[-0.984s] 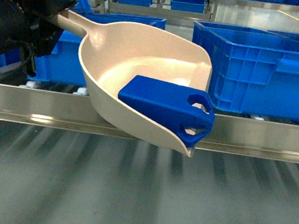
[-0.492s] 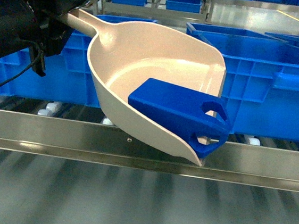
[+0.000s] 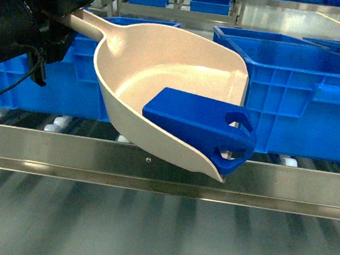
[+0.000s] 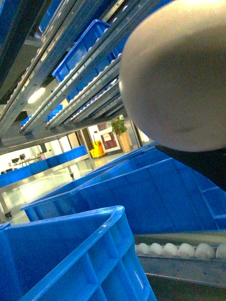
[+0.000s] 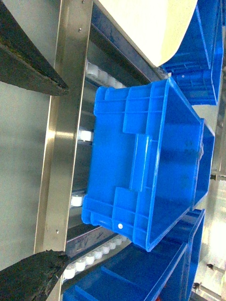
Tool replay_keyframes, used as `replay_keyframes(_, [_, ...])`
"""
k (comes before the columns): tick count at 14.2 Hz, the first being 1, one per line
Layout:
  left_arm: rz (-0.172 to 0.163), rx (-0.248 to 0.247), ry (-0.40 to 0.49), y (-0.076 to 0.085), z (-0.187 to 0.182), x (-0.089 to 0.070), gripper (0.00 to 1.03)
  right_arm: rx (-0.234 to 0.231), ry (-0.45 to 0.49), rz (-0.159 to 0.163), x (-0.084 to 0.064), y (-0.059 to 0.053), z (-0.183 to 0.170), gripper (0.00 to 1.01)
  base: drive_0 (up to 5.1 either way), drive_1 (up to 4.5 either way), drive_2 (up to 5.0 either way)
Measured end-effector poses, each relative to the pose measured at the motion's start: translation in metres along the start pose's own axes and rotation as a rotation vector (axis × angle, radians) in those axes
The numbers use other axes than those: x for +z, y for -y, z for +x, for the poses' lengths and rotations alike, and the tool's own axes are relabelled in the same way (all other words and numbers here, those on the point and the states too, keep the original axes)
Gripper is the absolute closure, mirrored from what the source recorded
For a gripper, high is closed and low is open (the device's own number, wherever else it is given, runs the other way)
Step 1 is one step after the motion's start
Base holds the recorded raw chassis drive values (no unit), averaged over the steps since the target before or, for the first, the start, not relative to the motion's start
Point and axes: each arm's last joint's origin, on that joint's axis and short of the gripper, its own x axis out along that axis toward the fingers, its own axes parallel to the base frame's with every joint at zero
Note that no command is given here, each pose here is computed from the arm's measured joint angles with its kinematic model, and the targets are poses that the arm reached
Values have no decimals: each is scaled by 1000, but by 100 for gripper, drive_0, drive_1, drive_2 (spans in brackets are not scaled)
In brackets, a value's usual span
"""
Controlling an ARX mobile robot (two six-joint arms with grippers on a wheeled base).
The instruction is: Place part in tray to right shelf
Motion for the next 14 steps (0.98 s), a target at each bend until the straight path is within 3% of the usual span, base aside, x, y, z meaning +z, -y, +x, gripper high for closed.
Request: replay_keyframes(14, [0,0,1,0,0,0,89,0,0,0,0,0,0,3,2,2,2])
